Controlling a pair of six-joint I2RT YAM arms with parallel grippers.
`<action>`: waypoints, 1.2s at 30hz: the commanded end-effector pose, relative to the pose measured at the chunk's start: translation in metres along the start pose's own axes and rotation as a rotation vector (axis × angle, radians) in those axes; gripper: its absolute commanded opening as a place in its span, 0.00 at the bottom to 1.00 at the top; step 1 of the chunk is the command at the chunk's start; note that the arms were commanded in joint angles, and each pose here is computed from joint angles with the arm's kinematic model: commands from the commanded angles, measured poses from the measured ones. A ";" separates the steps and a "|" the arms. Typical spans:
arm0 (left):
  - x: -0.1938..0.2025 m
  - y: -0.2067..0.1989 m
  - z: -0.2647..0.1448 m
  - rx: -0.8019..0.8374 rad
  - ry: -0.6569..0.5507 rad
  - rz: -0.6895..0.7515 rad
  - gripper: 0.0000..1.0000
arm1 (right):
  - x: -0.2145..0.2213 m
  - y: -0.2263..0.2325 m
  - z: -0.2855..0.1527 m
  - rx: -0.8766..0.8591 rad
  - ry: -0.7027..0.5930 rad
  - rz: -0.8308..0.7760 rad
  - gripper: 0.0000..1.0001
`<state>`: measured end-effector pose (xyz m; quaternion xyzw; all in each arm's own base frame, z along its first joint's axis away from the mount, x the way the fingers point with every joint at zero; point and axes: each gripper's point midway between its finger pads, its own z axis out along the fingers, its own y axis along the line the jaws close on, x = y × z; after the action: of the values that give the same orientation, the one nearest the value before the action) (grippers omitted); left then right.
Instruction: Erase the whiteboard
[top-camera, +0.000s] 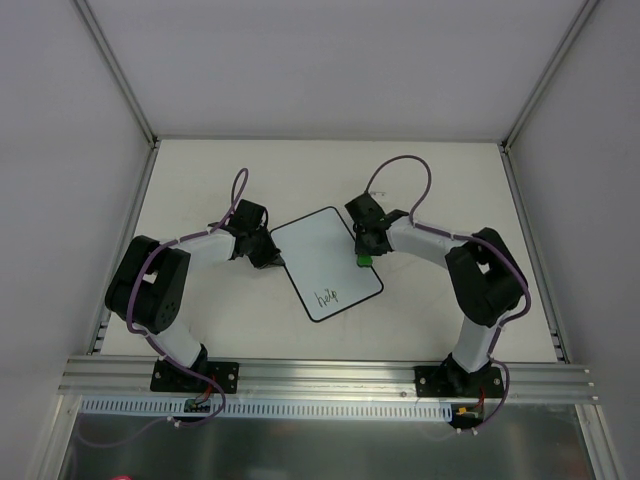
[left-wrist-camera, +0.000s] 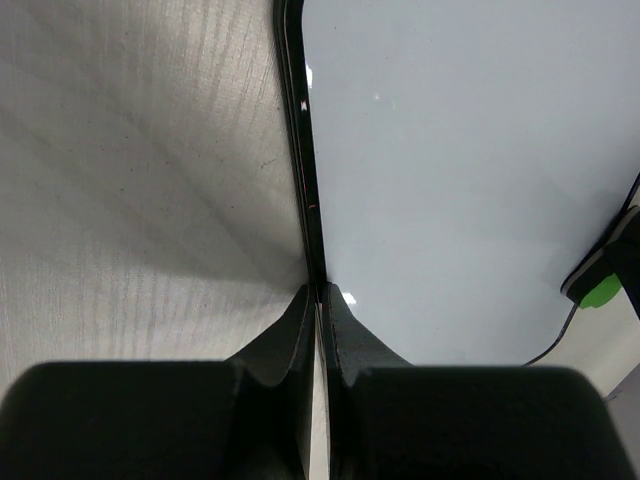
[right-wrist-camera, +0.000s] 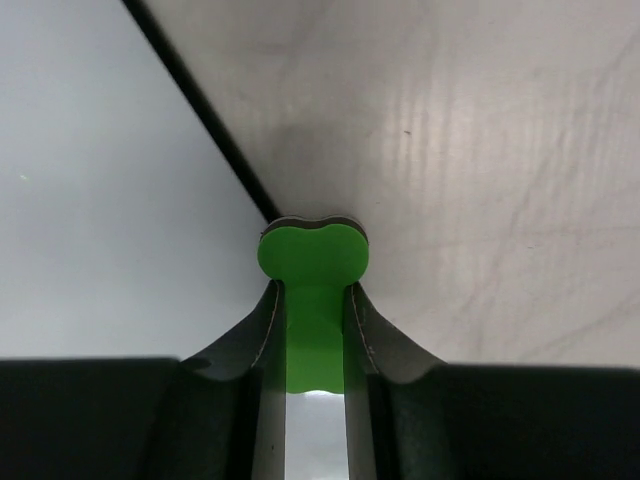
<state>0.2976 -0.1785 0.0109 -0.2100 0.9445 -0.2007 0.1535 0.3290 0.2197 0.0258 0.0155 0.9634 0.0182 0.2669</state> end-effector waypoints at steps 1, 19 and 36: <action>0.040 0.076 0.003 -0.267 0.127 0.016 0.00 | 0.024 -0.037 -0.005 0.106 0.073 -0.047 0.00; 0.035 0.065 0.003 -0.238 0.124 -0.001 0.00 | 0.072 0.138 -0.039 -0.227 0.071 -0.418 0.00; 0.039 0.073 0.005 -0.260 0.133 0.004 0.00 | 0.092 0.018 -0.043 0.074 0.096 -0.275 0.00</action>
<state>0.2963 -0.1783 0.0112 -0.2112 0.9452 -0.1990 0.1494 0.2327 0.3101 0.0245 -0.1535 0.9566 0.0432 0.2439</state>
